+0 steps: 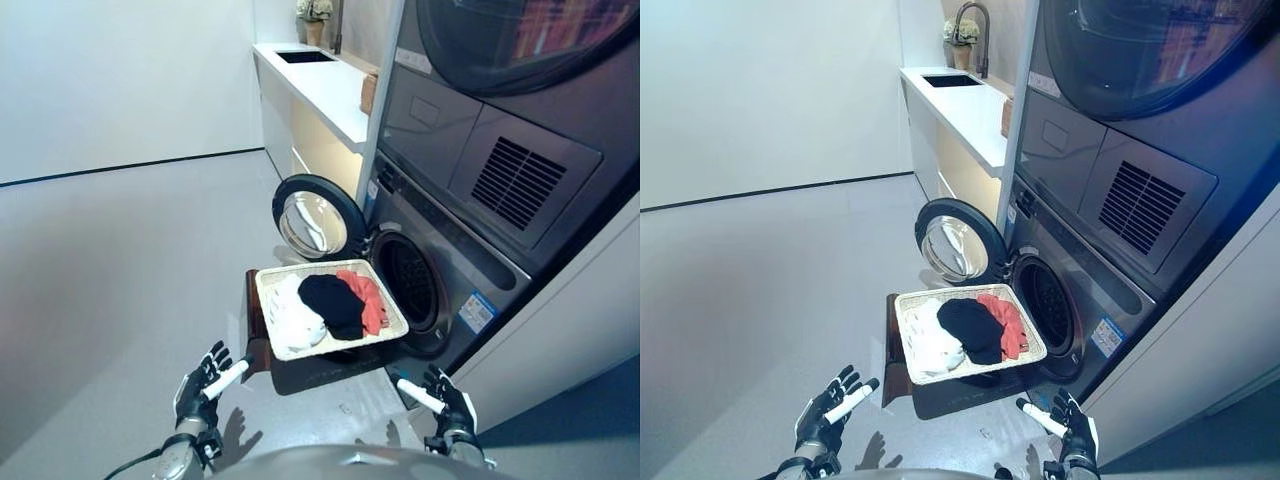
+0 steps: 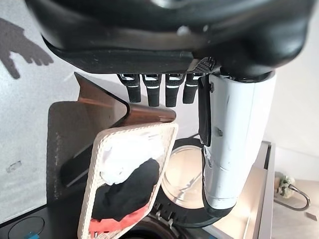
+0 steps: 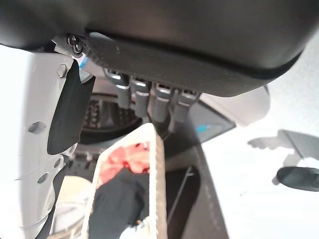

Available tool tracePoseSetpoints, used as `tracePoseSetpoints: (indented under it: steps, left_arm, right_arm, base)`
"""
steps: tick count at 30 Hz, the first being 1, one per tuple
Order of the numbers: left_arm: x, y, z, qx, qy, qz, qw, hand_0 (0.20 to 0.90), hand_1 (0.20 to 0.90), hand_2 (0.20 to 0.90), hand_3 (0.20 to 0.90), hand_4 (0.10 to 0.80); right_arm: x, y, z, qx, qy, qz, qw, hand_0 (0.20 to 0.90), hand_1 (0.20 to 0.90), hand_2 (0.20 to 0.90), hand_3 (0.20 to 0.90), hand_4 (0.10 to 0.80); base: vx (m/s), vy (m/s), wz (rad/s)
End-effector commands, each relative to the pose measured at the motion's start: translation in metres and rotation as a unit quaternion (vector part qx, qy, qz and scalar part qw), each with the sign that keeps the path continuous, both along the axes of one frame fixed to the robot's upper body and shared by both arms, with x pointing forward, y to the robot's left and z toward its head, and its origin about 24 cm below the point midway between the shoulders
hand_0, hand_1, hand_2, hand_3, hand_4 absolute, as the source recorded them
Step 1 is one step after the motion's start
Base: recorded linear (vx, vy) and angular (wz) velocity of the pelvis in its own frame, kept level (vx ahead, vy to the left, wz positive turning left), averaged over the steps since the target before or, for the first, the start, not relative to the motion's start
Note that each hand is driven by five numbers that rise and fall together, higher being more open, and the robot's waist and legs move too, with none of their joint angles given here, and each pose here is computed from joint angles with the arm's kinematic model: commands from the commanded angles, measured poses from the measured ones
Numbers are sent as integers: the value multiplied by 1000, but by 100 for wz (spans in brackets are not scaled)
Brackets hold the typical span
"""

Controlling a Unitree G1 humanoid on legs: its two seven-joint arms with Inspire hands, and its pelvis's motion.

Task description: Pick up the clothes and place them into the washing machine

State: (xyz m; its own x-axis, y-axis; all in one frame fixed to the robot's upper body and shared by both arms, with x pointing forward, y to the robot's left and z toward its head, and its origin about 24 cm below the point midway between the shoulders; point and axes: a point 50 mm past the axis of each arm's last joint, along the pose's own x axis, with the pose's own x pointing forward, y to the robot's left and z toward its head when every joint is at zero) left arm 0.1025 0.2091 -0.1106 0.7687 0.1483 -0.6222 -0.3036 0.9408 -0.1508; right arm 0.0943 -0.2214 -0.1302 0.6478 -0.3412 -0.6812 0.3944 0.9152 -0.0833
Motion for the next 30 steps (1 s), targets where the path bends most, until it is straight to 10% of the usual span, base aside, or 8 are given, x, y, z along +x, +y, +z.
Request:
tracePoseSetpoints:
  steps: [1,30]
  left_arm:
    - [47,8,35,32,-132,-16,991,900,900,900,900,800]
    - [65,20,53,56,-171,-8,984,900,900,900,900,800]
  right_arm:
    - [56,-16,30,-37,-111,16,993,900,900,900,900,800]
    - [68,-19,38,-16,-143,-33,989,900,900,900,900,800]
  base:
    - [23,80,-5]
    - [30,92,0]
